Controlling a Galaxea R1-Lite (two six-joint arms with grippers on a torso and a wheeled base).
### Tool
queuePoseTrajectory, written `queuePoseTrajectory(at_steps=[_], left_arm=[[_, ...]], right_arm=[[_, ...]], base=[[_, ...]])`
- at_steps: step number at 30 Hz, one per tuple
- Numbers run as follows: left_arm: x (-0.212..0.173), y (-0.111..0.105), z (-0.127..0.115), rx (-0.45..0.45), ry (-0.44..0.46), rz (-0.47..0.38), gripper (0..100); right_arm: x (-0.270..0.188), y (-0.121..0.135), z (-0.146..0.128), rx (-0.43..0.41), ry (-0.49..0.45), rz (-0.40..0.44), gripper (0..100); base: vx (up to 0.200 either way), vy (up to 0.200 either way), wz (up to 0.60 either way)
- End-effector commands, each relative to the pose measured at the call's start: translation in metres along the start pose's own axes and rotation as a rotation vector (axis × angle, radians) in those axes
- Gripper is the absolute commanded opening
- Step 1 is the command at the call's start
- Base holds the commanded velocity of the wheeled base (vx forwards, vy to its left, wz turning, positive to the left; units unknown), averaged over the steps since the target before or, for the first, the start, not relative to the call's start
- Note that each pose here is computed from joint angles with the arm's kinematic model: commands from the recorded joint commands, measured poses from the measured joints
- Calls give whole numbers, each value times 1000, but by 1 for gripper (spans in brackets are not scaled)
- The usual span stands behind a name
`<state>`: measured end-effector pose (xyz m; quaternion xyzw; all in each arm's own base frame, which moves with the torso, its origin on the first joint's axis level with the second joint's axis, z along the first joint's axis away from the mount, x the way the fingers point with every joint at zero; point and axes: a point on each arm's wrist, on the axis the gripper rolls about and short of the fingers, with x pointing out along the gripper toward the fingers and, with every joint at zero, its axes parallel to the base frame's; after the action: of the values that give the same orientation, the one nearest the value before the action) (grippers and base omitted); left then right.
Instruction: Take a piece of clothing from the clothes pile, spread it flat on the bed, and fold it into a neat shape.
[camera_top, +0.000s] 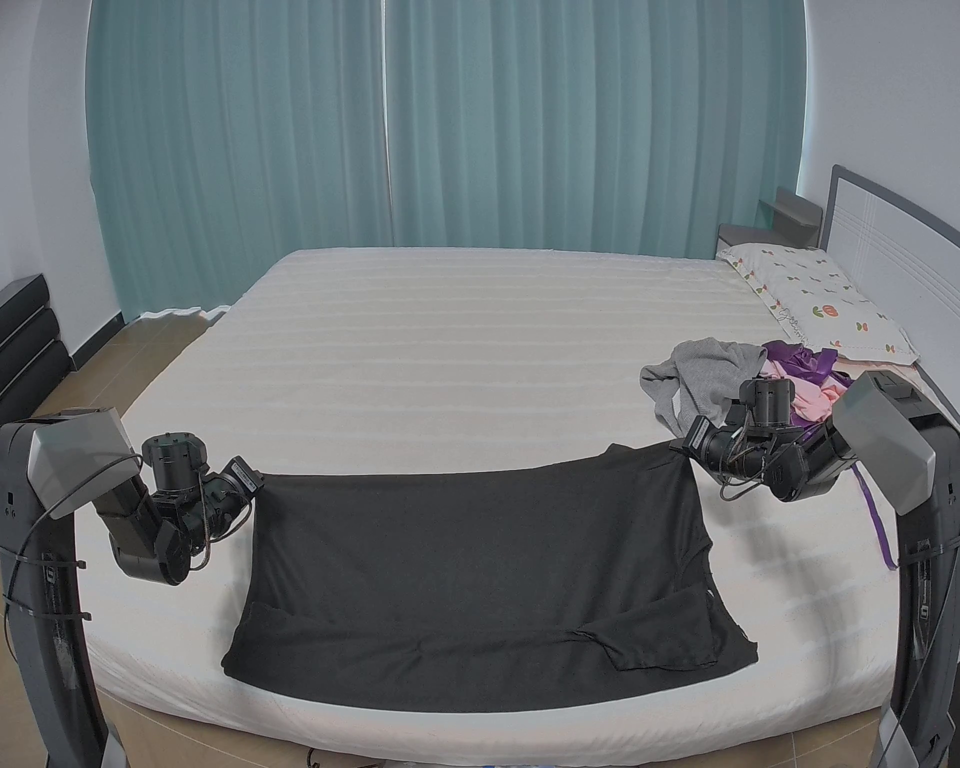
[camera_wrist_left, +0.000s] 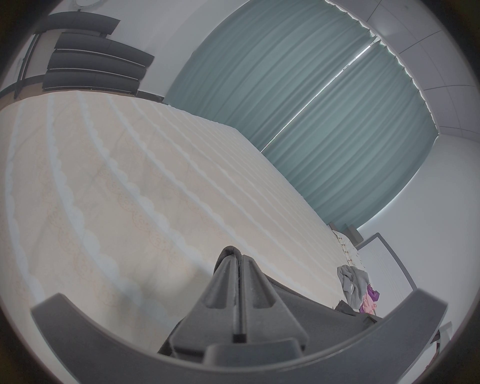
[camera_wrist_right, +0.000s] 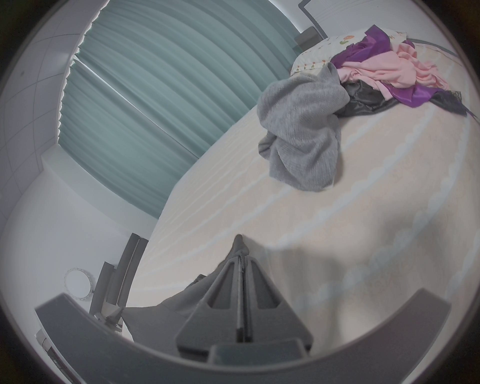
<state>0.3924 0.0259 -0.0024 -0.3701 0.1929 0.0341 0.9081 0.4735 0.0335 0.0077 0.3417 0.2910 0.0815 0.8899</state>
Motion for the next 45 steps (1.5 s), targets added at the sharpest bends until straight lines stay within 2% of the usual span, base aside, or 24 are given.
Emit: queuePoseTrajectory(at_steps=[1, 9, 19, 27, 32, 36, 45], left_arm=[[0, 0, -1, 1, 3, 1, 0], [-12, 5, -10, 40, 41, 29, 0], [-36, -4, -2, 41, 28, 20, 0], [-39, 3, -12, 36, 61, 46, 0], [-45, 5, -16, 37, 67, 49, 0], [-55, 8, -22, 53, 76, 48, 0], [-77, 18, -34, 57, 84, 53, 0]], right_arm=[[-1, -2, -6, 0, 23, -14, 0], [-15, 0, -6, -3, 37, -18, 0], [-45, 10, -9, -29, 65, 21, 0], [-47, -7, -33, -45, 93, 26, 0], [-53, -8, -38, -48, 113, 25, 0], [-63, -11, -44, -91, 136, 18, 0], [-88, -15, -59, -115, 177, 14, 0]], base=[[0, 0, 0], [0, 0, 0], [0, 0, 0], [0, 0, 0], [0, 0, 0], [0, 0, 0], [0, 0, 0]])
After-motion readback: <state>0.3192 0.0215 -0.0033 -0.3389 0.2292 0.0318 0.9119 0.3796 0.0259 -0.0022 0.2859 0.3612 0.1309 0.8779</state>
